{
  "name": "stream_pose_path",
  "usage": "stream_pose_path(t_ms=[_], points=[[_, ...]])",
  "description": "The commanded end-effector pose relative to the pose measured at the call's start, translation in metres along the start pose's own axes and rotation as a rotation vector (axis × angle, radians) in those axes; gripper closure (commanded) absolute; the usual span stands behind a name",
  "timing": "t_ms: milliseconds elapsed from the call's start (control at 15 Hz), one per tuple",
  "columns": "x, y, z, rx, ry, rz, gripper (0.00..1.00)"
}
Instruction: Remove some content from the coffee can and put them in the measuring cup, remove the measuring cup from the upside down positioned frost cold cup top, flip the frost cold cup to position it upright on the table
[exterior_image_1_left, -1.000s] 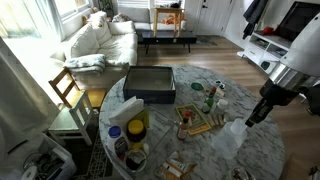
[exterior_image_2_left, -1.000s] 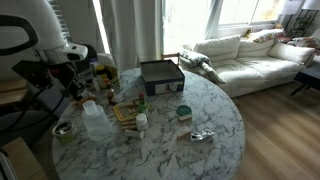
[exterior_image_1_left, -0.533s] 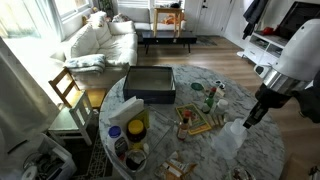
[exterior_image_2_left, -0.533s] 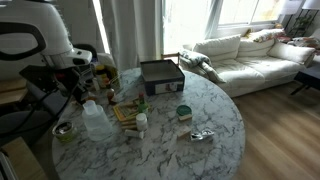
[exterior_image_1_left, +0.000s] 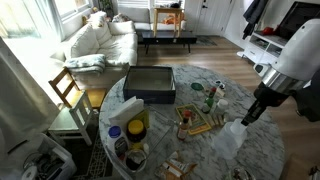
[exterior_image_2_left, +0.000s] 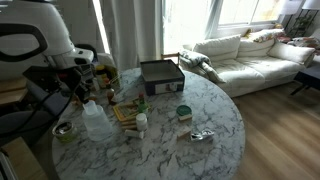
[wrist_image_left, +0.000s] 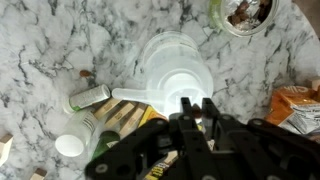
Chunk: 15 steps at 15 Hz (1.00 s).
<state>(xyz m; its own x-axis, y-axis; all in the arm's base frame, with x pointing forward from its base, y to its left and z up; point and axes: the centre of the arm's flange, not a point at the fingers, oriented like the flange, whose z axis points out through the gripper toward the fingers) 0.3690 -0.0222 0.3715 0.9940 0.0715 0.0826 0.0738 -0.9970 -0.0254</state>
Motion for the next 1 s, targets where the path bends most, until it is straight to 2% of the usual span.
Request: stream_pose_path(t_ms=[0, 467, 933], points=[[-0.002, 0.002, 0.005, -0.017, 0.007, 0.003, 0.51], [-0.002, 0.001, -0.001, -0.013, 0.009, 0.017, 0.01], [0.010, -0.007, 0.022, -0.046, -0.031, -0.047, 0.00]])
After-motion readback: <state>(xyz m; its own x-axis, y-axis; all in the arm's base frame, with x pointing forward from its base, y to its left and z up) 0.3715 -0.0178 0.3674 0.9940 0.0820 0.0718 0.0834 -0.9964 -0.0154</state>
